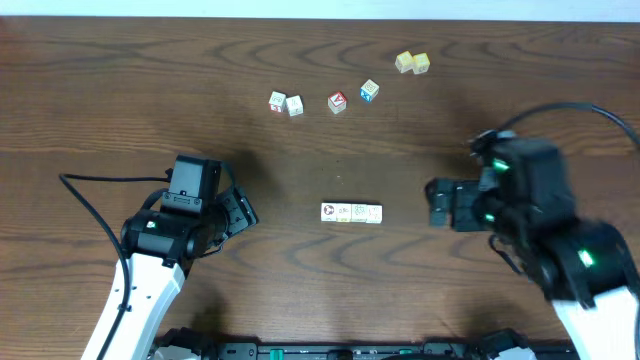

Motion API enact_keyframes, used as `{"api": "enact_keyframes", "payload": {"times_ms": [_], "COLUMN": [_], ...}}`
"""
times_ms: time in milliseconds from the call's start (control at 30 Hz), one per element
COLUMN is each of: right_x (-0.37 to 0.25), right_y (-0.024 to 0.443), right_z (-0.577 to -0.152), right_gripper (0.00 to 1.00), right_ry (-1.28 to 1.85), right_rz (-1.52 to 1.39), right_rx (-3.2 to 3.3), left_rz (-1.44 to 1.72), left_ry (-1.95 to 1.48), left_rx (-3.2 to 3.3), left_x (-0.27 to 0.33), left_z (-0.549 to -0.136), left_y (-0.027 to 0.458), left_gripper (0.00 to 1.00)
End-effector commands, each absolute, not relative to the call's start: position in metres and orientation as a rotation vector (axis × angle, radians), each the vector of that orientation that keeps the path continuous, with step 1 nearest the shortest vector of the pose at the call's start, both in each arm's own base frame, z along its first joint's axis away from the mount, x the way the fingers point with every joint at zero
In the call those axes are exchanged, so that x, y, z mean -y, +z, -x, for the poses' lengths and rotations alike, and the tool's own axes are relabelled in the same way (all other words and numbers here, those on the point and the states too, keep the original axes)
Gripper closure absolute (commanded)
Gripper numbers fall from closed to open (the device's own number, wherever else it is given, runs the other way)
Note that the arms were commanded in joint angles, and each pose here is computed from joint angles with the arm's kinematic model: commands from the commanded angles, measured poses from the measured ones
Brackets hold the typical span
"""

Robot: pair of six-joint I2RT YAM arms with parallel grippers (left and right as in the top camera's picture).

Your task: Lift 4 blocks

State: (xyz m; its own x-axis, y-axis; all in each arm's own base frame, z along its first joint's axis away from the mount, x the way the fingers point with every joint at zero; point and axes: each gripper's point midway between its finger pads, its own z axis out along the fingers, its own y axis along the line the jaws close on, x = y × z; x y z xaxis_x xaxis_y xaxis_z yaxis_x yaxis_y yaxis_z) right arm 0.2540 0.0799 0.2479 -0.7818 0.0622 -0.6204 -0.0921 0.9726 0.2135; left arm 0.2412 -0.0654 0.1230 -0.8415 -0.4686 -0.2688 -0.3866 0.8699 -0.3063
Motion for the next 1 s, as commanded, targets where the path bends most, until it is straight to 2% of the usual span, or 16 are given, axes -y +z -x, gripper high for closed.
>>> {"api": "enact_keyframes", "payload": {"times_ms": [0,367,967], "right_x": [-0.071,-0.044,-0.038], "right_y": [0.254,0.247,0.207], "right_z": [-0.242,-0.221,-0.237], "right_gripper": [0.01,0.01,0.01], "right_ry": [0.341,0.271,0.202], "right_rz": [0.177,0.112,0.175], "right_rx": [-2.254,-1.790,-1.506], "left_rz": [0.644,0.644,0.644], "left_ry": [-0.333,-0.333,-0.333], "left_rx": [-2.686,-2.686,-2.686], "left_x": [0.063,0.063,0.063], "left_z": [-0.245,-0.245,-0.245], "left_y": [0.128,0.128,0.128], "left_gripper": [0.27,0.27,0.26]}}
